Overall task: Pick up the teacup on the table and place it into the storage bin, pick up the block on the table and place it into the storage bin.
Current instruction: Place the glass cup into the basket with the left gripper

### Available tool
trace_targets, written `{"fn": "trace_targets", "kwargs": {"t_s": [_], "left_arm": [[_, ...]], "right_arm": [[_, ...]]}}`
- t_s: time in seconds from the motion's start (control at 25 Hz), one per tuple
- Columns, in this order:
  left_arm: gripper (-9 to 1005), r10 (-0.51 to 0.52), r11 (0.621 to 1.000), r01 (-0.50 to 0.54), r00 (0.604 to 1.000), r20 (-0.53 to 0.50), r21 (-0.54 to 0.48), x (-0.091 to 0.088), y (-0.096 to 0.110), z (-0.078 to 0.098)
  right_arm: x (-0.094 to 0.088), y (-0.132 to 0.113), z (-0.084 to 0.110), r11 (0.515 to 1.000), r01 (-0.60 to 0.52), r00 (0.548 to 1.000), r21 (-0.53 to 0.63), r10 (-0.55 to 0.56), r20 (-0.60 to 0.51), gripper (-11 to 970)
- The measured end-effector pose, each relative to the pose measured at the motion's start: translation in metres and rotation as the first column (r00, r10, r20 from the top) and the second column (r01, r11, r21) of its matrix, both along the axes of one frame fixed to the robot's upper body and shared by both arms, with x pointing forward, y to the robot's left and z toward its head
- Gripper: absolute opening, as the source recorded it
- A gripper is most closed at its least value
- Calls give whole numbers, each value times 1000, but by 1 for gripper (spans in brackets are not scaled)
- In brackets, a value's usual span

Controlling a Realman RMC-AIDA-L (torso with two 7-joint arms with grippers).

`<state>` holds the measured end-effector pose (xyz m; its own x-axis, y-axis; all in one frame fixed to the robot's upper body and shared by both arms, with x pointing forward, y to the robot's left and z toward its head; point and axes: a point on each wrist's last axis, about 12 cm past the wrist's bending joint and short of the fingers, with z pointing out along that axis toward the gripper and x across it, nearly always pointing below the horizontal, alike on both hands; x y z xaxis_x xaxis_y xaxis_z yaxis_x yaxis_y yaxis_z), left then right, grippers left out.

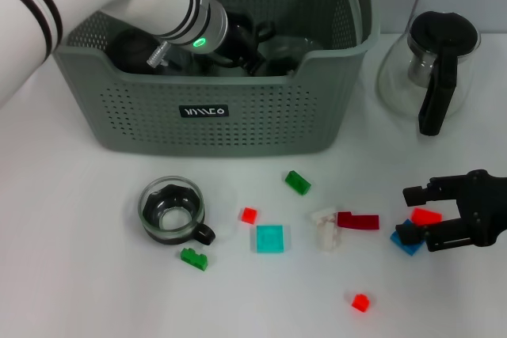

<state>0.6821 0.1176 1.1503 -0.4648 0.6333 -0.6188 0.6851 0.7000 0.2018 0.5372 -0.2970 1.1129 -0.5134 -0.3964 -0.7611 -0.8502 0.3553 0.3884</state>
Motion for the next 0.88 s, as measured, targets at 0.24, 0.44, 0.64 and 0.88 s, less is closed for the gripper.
{"fn": "trace_targets", "kwargs": {"t_s": [0.24,0.44,0.64,0.88], "left_arm": [[95,5,1000,-5,1000,16,-10,1,0,4],[278,17,999,-16,999,40,-31,1,3,9],[523,34,998,-31,998,53,-60,1,10,25],[639,25,968,-6,997,72,-253,-15,29,82]], "right_arm": [[0,-1,0,1000,2,1000,0,-2,0,826],[-1,-1,0,1000,3,1000,0,-3,-1,827],[-1,-2,-1,1000,7,1000,-3,-7,0,827],[0,-4,0,1000,12,1000,-3,-12,9,827]]}}
